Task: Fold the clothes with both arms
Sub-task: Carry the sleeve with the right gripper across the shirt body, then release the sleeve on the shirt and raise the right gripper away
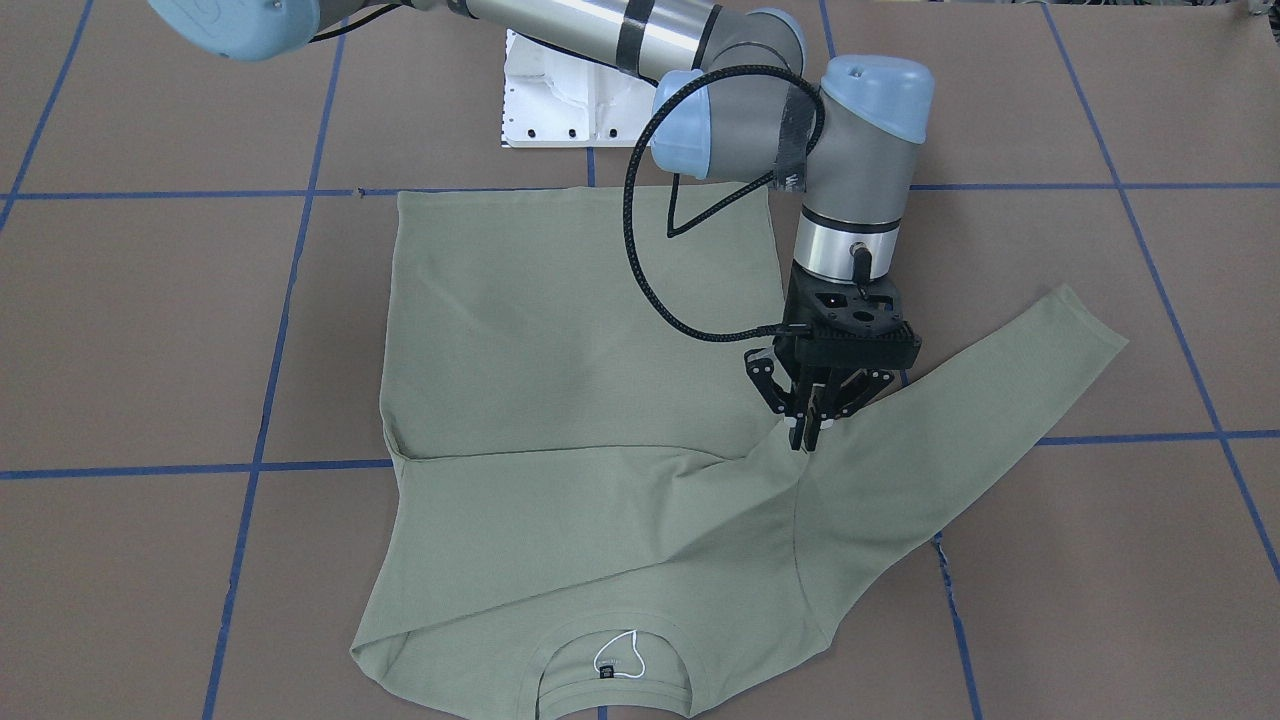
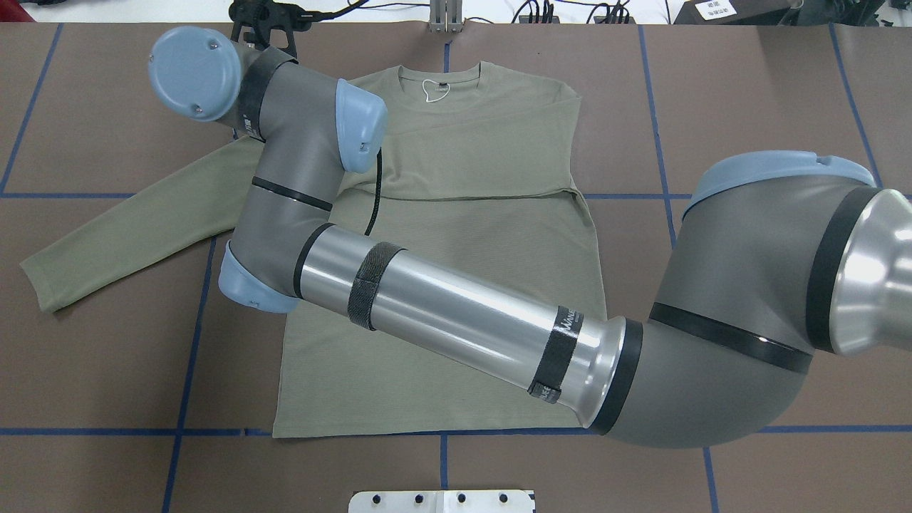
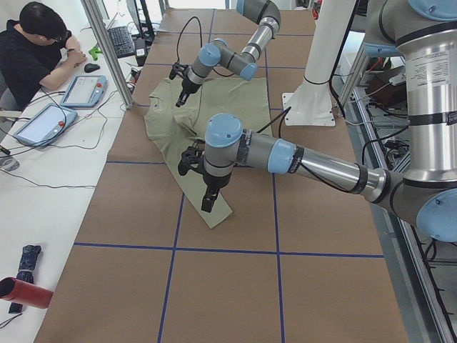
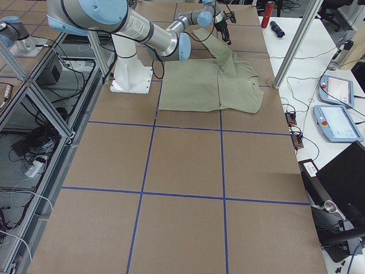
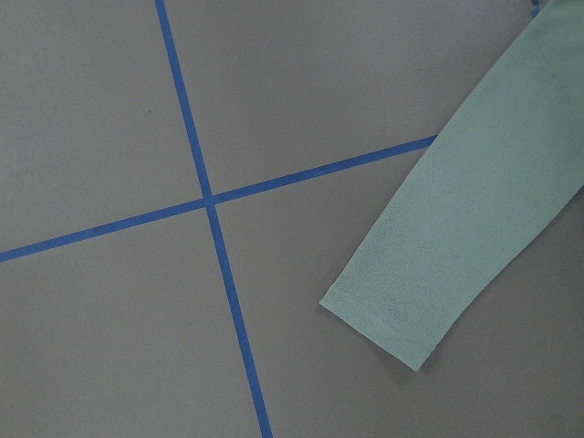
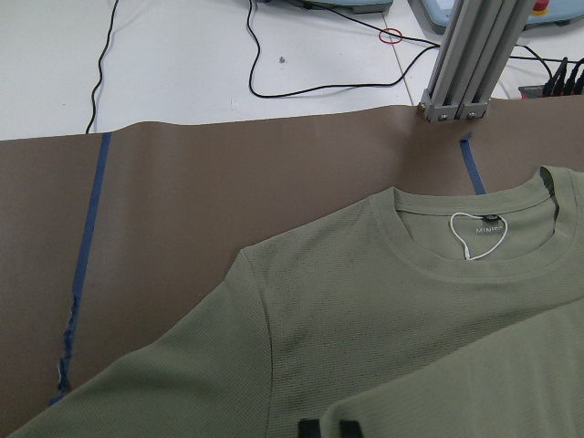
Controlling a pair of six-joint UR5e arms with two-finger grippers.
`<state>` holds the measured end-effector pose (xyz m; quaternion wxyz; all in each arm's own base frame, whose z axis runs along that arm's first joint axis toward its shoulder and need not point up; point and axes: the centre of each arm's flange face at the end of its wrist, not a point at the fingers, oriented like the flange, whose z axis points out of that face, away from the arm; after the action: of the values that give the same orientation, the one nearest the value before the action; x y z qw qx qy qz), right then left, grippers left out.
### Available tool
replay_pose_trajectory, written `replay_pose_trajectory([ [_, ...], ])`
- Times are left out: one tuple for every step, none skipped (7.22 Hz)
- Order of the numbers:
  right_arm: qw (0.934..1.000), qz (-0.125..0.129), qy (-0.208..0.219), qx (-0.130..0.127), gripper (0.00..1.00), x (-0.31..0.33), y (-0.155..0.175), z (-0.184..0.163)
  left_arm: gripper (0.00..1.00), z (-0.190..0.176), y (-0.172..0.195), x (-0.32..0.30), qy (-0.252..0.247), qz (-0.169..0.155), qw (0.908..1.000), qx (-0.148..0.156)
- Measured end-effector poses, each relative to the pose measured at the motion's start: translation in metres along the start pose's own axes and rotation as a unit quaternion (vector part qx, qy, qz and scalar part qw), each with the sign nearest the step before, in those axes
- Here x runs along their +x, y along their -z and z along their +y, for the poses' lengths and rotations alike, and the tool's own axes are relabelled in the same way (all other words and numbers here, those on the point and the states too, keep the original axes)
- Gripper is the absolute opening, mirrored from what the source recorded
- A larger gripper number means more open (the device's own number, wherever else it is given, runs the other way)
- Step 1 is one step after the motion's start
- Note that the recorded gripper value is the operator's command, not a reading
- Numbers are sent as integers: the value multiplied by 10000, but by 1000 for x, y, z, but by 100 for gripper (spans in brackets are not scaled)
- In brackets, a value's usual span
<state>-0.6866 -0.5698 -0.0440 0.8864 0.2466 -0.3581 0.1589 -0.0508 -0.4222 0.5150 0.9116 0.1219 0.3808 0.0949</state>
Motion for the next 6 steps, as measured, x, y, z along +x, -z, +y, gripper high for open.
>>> replay_pose_trajectory([
  [10000,-48,-19,11,99,-4,4,-3,100,-1,0,0,1,0,10000,4],
  [9999,-101,-30,-28,100,-7,9,-7,100,-3,1,1,0,0,10000,17],
  [9997,-157,-17,-191,100,-7,13,-14,100,-13,5,5,-41,-5,10000,80],
  [9986,-99,10,-516,100,1,16,-29,100,-31,9,9,-78,-16,9998,183],
  [9946,129,112,-1024,100,24,27,-59,100,-48,11,10,-90,-20,9995,300],
  [9885,255,278,-1465,100,64,35,-89,100,-57,10,12,-213,-7,9987,461],
])
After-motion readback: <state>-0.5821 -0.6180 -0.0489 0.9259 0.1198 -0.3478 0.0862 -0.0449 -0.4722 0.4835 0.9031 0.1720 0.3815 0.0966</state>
